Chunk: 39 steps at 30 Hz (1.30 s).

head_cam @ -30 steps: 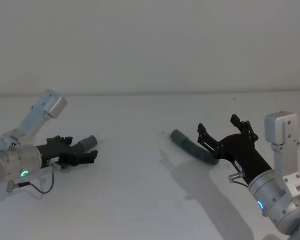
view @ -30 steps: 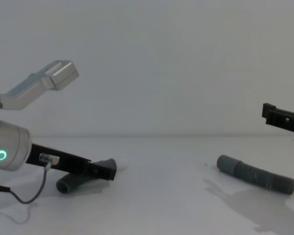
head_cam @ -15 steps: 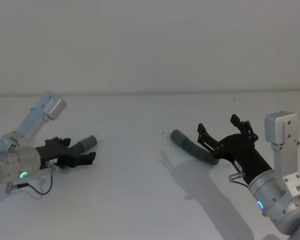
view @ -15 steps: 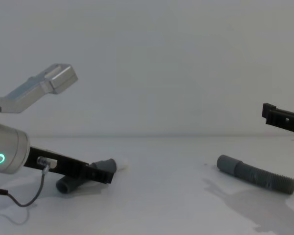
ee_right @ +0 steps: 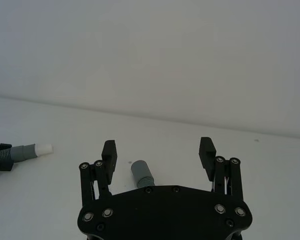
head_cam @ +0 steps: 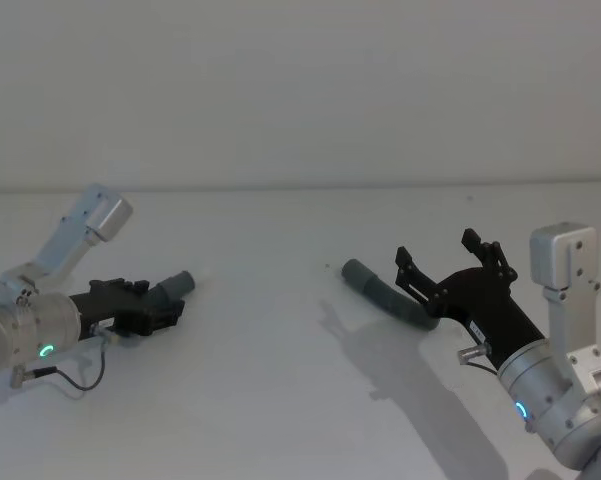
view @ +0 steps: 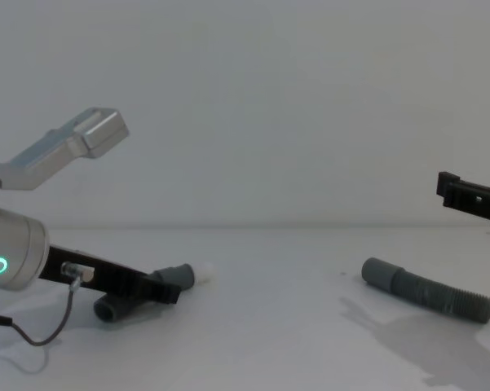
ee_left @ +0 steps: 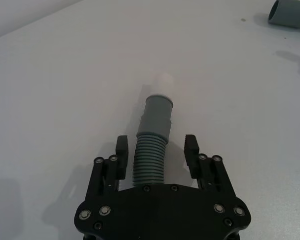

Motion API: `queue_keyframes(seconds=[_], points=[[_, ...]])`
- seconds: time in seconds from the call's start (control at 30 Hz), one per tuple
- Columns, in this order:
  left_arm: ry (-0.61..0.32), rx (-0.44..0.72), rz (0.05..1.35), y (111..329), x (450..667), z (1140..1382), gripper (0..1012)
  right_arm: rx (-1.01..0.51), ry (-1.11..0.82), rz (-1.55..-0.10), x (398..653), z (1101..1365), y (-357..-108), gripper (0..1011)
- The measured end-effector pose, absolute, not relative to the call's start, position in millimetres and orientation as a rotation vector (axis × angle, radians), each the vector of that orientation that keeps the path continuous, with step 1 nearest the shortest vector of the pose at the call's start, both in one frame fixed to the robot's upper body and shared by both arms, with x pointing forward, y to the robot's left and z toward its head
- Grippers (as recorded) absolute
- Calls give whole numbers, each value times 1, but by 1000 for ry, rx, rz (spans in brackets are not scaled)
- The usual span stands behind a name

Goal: Use both hands to pick up one end of the pipe from the table, align the ends, and insert them.

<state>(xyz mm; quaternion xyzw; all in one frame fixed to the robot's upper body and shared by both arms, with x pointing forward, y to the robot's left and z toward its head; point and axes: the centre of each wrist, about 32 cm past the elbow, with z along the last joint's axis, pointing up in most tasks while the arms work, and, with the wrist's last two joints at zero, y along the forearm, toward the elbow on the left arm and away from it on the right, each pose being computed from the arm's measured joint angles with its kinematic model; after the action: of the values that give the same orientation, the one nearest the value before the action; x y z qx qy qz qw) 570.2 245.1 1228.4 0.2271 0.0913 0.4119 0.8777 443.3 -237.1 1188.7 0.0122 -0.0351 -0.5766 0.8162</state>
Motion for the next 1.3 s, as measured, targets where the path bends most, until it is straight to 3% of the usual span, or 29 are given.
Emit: queue_keyframes(seconds=[0.4,1.3], points=[[190,474,860,245,570,1228,298,26,-75,-1229,443,1189,-237,1003],[189,474,860,245,570,1228,292,26,-75,-1230,443,1189,-237,1003]])
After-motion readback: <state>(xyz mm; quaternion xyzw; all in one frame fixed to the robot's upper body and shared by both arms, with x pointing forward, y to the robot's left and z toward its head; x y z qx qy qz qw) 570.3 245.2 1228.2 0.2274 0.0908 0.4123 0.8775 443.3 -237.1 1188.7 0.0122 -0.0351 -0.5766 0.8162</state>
